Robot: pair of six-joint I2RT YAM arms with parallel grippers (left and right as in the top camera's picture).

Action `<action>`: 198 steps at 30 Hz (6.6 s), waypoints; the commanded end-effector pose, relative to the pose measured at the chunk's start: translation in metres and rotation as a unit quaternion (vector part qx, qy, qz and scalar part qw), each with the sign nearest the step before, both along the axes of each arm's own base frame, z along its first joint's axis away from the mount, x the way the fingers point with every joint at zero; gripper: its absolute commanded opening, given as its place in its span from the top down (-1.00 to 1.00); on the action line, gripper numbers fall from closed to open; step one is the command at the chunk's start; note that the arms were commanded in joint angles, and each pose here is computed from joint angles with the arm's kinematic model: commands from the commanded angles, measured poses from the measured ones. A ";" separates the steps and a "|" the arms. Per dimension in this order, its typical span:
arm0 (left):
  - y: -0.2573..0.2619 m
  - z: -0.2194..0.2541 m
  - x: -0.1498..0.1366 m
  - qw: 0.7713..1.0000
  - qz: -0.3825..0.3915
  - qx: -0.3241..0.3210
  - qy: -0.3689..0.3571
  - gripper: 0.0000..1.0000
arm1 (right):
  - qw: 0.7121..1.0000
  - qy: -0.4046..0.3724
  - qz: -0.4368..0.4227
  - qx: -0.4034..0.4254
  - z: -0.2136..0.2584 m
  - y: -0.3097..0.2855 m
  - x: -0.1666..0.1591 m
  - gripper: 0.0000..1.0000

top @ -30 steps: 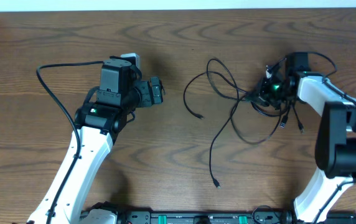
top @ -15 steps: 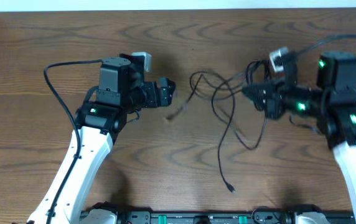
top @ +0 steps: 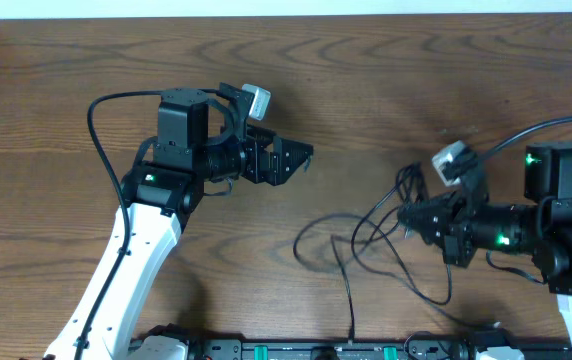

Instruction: Untangle cables

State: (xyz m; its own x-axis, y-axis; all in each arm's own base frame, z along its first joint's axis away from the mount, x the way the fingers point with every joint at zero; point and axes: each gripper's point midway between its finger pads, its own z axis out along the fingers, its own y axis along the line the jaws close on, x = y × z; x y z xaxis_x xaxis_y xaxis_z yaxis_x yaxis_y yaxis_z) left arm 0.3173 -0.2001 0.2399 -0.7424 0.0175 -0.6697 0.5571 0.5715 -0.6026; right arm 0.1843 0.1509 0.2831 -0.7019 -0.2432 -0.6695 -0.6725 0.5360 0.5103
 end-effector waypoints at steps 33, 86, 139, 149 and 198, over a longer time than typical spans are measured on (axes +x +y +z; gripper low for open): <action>-0.025 0.046 -0.050 0.980 -0.140 -0.129 0.047 -0.96 | 0.952 -0.084 0.242 0.168 0.036 0.053 -0.044 0.98; -0.057 0.013 -0.048 0.994 -0.096 0.027 -0.052 -0.96 | 0.936 0.094 0.204 0.271 0.064 0.059 -0.036 0.97; 0.125 -0.026 0.088 0.858 0.461 0.220 -0.050 -0.67 | 0.952 0.172 0.142 0.208 0.040 0.058 -0.027 0.97; 0.146 -0.029 0.089 0.847 0.480 0.227 -0.039 -0.68 | 0.904 0.285 -0.282 -0.151 -0.084 -0.034 0.026 0.97; 0.052 -0.044 0.057 0.965 0.213 0.151 0.003 -0.26 | 0.617 0.305 -0.689 -0.226 -0.107 -0.173 0.029 -0.99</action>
